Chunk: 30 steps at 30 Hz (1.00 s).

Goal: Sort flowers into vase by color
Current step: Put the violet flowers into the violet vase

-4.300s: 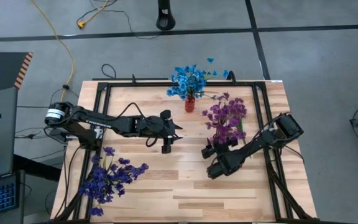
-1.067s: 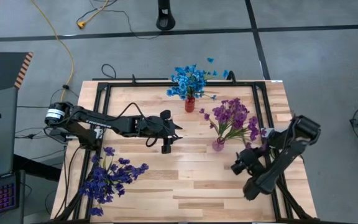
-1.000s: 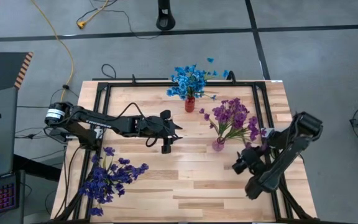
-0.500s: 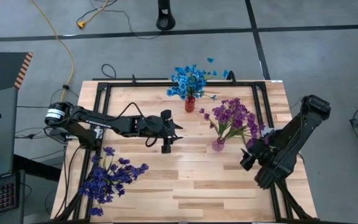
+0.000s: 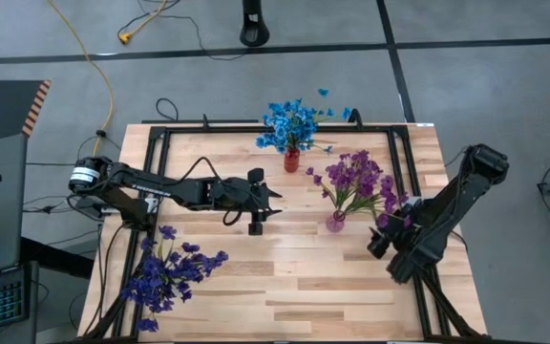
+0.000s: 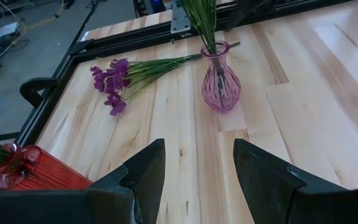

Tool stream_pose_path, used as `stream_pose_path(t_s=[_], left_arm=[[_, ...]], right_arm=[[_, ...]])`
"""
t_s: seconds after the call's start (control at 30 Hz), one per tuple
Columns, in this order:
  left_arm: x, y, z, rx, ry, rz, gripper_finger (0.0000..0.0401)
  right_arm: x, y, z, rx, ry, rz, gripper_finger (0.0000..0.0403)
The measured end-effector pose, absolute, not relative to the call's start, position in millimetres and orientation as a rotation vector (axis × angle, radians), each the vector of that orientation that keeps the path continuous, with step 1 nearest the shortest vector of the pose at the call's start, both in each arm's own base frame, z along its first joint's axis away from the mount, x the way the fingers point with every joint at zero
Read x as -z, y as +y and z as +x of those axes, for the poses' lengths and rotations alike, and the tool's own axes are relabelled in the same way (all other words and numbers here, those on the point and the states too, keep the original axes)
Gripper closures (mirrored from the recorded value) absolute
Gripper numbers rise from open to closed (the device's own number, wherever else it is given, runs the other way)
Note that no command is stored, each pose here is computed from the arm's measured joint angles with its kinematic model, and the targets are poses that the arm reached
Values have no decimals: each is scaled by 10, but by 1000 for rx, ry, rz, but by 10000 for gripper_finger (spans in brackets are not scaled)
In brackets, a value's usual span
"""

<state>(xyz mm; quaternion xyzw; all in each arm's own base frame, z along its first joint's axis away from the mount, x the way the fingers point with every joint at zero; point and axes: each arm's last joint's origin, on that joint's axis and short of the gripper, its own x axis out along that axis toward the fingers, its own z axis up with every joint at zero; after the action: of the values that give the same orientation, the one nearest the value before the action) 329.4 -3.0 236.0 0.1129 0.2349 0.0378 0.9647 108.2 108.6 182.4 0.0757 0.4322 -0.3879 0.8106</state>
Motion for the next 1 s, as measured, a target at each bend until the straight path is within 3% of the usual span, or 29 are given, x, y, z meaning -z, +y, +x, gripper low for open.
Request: stream_pose_path(t_s=[0.53,0.73,1.0], left_arm=[[-2363,-30,3295,-67,474,270,222],[-2363,-24,3295,-64,475,289,222],[-2364,98,3297,-67,475,284,222]], right_arm=[[-1821,839,1306,907,1000,86,117],[-1854,882,1264,865,942,66,117],[-2033,892,1160,754,807,206,117]])
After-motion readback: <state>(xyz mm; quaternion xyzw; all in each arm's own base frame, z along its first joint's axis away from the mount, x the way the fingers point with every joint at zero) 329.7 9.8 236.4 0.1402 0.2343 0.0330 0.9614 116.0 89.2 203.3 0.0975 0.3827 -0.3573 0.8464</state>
